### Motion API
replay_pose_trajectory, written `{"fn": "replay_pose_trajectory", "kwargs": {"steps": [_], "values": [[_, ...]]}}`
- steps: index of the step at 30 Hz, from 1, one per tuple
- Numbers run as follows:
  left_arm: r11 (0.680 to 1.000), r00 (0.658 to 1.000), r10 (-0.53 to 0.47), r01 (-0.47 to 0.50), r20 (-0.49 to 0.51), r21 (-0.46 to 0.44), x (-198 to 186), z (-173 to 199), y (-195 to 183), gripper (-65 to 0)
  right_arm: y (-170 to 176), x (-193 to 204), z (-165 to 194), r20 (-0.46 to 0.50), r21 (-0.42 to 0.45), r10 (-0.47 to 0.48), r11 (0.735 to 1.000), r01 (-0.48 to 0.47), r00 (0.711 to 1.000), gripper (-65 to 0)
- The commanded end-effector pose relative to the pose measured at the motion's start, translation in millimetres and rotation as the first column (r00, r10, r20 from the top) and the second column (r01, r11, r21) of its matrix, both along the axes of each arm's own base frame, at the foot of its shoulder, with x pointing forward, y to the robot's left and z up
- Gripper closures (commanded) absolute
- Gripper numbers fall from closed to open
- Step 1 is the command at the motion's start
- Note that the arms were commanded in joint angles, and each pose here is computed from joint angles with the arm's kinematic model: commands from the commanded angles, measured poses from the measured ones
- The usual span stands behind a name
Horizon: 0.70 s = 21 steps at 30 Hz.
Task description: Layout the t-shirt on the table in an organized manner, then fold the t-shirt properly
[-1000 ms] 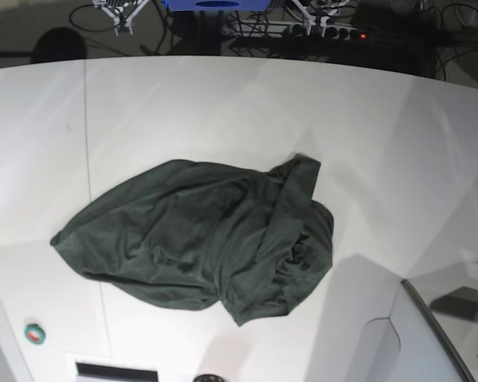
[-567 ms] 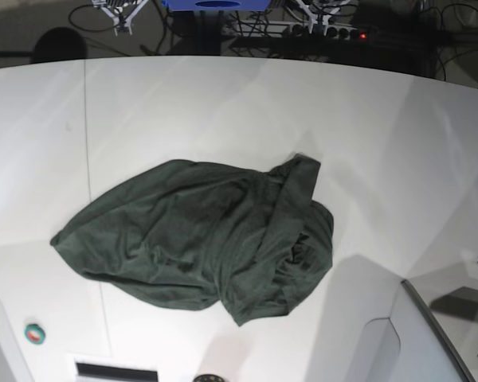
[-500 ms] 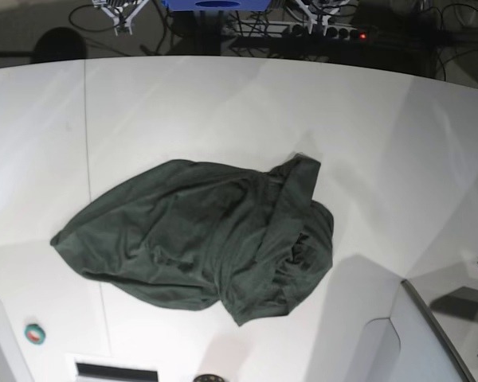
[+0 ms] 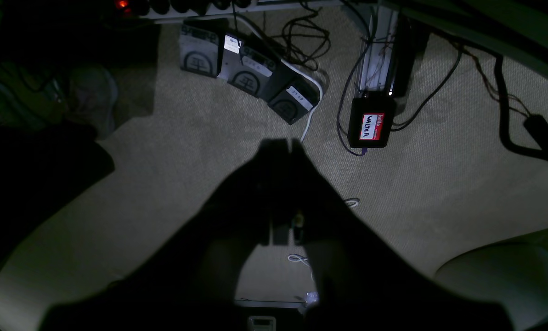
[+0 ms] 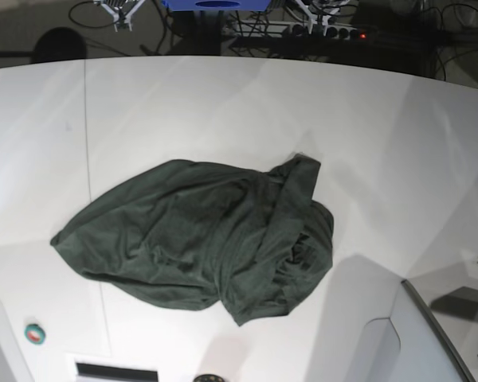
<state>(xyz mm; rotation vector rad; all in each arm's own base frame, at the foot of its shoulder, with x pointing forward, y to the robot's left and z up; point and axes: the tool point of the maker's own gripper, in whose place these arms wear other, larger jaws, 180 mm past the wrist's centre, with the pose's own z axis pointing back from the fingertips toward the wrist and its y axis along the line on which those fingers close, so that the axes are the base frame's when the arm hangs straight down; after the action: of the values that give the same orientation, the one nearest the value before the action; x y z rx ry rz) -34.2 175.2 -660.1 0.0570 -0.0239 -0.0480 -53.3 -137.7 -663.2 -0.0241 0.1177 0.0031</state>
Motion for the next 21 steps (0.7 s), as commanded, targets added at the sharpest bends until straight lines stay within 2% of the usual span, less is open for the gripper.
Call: {"fn": "replay_pose_trajectory", "kwargs": {"steps": [1, 4, 8, 12, 16, 21], "values": [[1.000, 1.000, -0.009, 0.009, -0.007, 0.007, -7, 1, 3, 0.0, -2, -5, 1, -0.015, -0.006, 0.005, 1.000, -0.005, 1.000, -0.6], [0.999, 0.999, -0.016, 0.016, -0.030, 0.030, -27, 4, 18, 0.0, -3, -31, 4, -0.111, -0.007, -0.004, 1.000, 0.003, 0.994, -0.6], [0.997, 0.998, -0.052, 0.051, 0.017, 0.061, -39, 18, 42, 0.0, -5, -52, 11, -0.157, -0.015, -0.010, 1.000, 0.007, 0.988, -0.6], [0.993, 0.987, -0.101, 0.092, 0.123, 0.074, -29, 41, 52, 0.0, -11, -53, 26, -0.110, -0.029, -0.005, 1.000, 0.001, 0.994, -0.6], [0.989, 0.965, -0.140, 0.128, 0.221, 0.070, -17, 68, 48, 0.0, -16, -23, 60, 0.006, -0.047, 0.006, 0.999, -0.005, 1.000, -0.6], [0.985, 0.935, -0.171, 0.159, 0.311, 0.061, 0, 94, 38, 0.0, -18, 11, 111, 0.133, -0.060, 0.018, 0.998, -0.010, 0.991, -0.6]]}}
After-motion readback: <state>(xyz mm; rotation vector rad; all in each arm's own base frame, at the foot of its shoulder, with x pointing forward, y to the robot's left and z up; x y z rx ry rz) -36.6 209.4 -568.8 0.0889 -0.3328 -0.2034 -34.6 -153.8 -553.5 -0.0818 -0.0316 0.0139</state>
